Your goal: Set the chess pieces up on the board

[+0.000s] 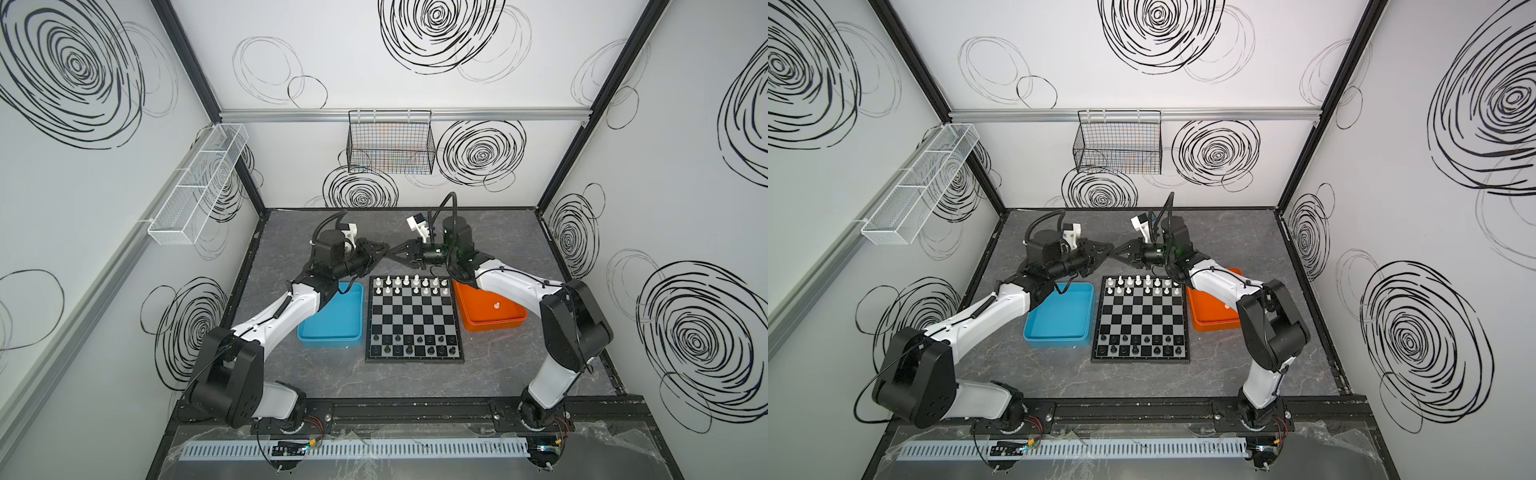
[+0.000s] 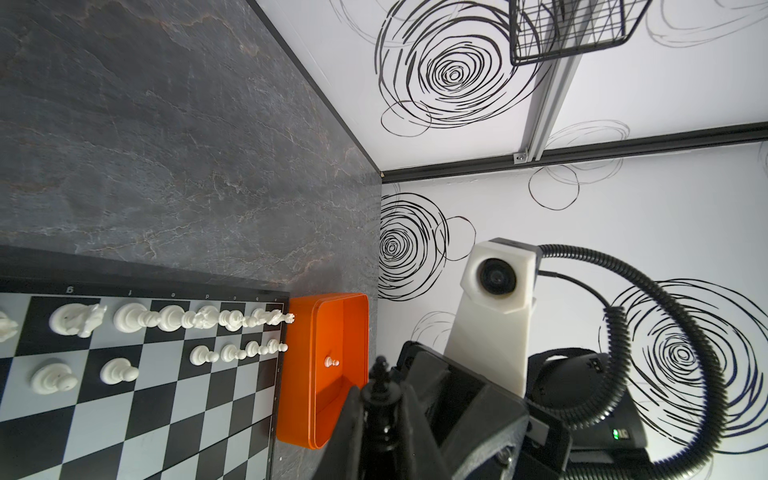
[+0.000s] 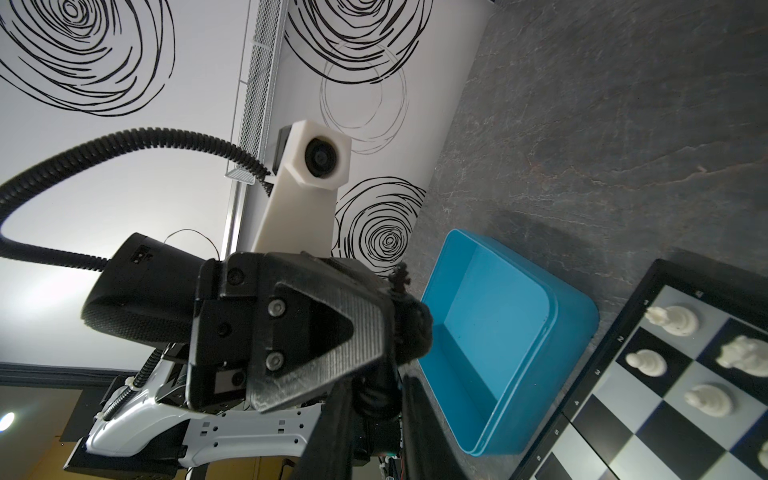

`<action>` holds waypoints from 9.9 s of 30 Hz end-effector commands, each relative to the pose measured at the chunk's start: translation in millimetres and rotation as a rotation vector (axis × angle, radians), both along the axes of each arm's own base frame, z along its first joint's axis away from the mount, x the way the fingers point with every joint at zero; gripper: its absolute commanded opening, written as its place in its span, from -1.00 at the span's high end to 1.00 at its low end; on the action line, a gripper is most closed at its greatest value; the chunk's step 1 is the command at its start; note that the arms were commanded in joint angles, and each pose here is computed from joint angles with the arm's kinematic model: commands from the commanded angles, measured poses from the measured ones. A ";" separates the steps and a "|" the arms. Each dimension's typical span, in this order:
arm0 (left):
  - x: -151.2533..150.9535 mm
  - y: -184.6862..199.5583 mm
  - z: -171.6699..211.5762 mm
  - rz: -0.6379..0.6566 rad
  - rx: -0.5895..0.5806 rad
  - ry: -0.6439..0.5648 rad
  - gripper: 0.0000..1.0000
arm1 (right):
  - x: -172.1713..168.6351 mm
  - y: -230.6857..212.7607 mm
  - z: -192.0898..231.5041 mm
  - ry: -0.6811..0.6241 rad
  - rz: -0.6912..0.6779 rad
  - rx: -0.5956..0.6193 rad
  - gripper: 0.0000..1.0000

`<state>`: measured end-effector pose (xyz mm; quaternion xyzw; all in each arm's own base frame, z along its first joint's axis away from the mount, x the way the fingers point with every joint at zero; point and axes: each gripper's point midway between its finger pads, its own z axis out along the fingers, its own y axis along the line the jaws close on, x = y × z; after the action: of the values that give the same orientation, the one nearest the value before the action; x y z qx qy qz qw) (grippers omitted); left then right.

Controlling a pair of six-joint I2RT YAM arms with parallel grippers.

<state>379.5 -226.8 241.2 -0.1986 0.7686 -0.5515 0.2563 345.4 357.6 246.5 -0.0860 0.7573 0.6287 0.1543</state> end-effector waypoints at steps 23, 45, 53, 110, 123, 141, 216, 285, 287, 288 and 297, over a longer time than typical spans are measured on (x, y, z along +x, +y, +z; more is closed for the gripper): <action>-5.5 -2.2 22.1 -0.040 -0.028 -0.084 0.15 | -8.2 1.0 1.7 -0.018 0.018 -0.041 0.64; -7.0 10.7 1.6 -0.071 0.085 -0.070 -0.16 | -10.5 -16.2 -3.6 -0.069 0.005 -0.112 0.64; -8.1 20.8 -9.9 -0.139 0.187 -0.067 -0.23 | -18.9 -27.1 -17.7 -0.077 0.011 -0.160 0.64; -15.9 53.9 -158.5 -0.677 1.250 -0.161 -0.02 | -2.6 -121.4 -76.4 -0.156 -0.086 -0.517 0.47; -21.3 33.8 -174.3 -0.775 1.308 -0.209 0.00 | -0.8 -125.3 -80.1 -0.145 -0.087 -0.517 0.47; -10.8 52.9 -203.4 -0.766 1.383 -0.132 0.03 | 0.3 -131.7 -83.8 -0.132 -0.097 -0.522 0.47; 14.5 76.9 -166.0 -0.585 1.227 -0.082 0.69 | 11.5 -136.9 -60.1 -0.159 -0.150 -0.522 0.47; -41.4 -34.3 21.1 -0.624 0.667 -0.658 0.60 | -20.9 -31.5 11.3 -0.088 0.187 -0.092 0.07; -42.6 -35.2 19.7 -0.630 0.663 -0.654 0.60 | -20.2 -30.3 14.1 -0.096 0.187 -0.083 0.09; -43.1 -35.5 18.5 -0.634 0.663 -0.652 0.60 | -19.3 -30.2 15.5 -0.099 0.184 -0.079 0.10; -43.8 -34.9 15.5 -0.634 0.669 -0.648 0.59 | -16.3 -25.4 22.8 -0.114 0.178 -0.058 0.30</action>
<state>331.3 -256.8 240.2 0.3043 0.8218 -0.3574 0.3230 332.9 327.4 257.7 -0.1775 0.7684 0.6011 0.1295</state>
